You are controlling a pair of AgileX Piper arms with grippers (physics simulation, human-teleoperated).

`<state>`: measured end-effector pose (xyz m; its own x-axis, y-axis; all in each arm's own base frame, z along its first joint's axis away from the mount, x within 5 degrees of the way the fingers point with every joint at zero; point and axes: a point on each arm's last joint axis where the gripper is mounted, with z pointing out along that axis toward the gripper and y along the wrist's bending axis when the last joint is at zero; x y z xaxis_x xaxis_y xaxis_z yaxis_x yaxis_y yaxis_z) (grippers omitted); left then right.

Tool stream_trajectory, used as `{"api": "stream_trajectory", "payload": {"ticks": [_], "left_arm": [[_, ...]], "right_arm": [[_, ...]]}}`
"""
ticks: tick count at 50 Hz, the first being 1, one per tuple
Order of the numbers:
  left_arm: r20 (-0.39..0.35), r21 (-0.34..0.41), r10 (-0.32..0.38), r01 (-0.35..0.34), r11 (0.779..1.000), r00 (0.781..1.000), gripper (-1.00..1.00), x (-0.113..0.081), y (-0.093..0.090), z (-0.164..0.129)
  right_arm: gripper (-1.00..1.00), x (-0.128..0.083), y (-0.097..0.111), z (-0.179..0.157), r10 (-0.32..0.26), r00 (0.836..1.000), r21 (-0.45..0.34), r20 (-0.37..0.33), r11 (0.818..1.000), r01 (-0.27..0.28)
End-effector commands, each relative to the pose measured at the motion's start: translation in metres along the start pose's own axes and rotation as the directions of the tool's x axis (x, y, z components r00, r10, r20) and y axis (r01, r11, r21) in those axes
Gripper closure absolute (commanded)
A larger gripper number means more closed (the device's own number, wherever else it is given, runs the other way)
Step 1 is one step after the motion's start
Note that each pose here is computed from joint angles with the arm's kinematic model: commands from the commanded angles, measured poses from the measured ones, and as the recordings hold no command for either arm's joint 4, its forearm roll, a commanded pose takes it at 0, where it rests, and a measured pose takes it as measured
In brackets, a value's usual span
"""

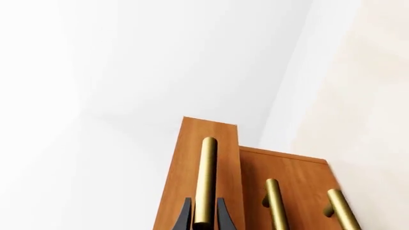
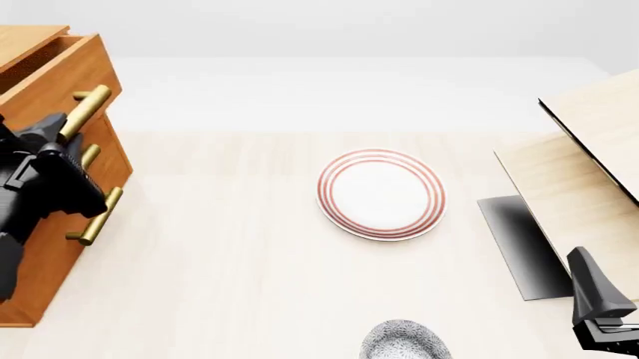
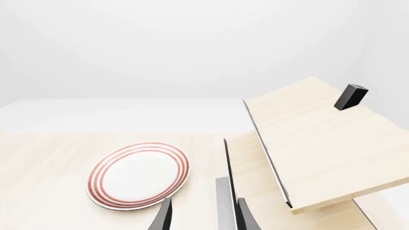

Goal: Open the top drawer of the cabinet and put the bowl in it.

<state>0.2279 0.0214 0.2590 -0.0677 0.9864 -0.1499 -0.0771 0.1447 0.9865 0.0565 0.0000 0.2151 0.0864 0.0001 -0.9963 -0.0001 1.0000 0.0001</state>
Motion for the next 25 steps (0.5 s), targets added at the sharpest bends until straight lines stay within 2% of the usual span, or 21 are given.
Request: {"api": "stream_trajectory", "payload": {"ticks": [1, 12, 25], "left_arm": [[0.019, 0.023, -0.012, 0.012, 1.0, 1.0, 1.0, -0.008, -0.003, -0.004], [0.067, 0.035, -0.003, 0.001, 0.999, 0.998, 1.0, -0.019, -0.01, 0.0], [0.125, 0.032, -0.001, -0.003, 0.999, 0.992, 1.0, -0.033, -0.004, 0.001]], "right_arm": [[-1.0, 0.0, 0.0, 0.0, 0.0, 1.0, 0.0, 0.0, 1.0, 0.0], [-1.0, 0.0, 0.0, 0.0, 0.0, 1.0, 0.0, 0.0, 1.0, 0.0], [-1.0, 0.0, 0.0, 0.0, 0.0, 1.0, 0.0, 0.0, 1.0, 0.0]]}}
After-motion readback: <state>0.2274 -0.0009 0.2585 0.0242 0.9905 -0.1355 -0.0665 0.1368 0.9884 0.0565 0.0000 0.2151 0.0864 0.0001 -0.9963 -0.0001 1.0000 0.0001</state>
